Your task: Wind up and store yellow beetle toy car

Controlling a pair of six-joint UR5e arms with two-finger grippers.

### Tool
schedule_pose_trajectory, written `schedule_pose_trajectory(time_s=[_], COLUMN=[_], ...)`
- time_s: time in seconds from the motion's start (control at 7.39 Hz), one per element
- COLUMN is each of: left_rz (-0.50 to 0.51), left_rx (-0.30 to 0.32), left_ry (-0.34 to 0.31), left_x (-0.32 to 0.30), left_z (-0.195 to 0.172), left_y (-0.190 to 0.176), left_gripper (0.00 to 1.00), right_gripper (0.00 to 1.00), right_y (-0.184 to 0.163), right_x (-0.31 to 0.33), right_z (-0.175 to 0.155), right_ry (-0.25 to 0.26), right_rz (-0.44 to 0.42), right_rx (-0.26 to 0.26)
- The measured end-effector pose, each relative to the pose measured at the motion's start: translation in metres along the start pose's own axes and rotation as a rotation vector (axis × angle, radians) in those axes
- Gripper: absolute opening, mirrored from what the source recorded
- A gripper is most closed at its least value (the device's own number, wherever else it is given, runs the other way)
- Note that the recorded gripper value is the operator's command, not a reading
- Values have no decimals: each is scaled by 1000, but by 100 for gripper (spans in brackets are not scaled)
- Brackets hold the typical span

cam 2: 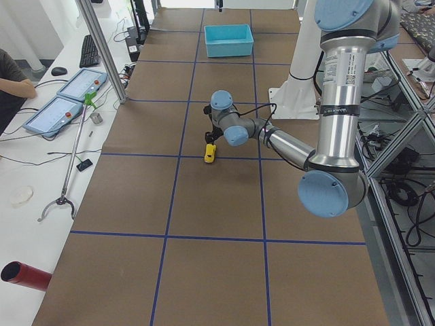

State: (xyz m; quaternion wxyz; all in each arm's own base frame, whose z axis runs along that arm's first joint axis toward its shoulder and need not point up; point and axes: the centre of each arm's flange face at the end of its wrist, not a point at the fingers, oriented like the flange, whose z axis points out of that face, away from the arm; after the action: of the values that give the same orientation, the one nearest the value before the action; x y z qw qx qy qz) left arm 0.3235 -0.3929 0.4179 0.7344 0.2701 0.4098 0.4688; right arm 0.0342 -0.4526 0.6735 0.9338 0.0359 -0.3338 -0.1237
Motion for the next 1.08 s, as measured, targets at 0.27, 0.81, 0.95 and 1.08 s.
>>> schedule_pose_trajectory(time_s=[0.27,0.81,0.95,1.08], left_rz=[143,438,445,443], left_rx=[-5,-37,-40,-39], left_ry=[13,-46,-52,-56], left_x=[5,-44,-52,-59], left_z=[17,12,12,14], left_y=[6,26,26,22], left_gripper=[100,100,100,100], right_gripper=[100,100,100,100], right_y=[0,0,0,0], right_x=[0,0,0,0], right_z=[0,0,0,0], right_ry=[0,0,0,0], right_rz=[0,0,0,0], right_rx=[0,-1,0,0])
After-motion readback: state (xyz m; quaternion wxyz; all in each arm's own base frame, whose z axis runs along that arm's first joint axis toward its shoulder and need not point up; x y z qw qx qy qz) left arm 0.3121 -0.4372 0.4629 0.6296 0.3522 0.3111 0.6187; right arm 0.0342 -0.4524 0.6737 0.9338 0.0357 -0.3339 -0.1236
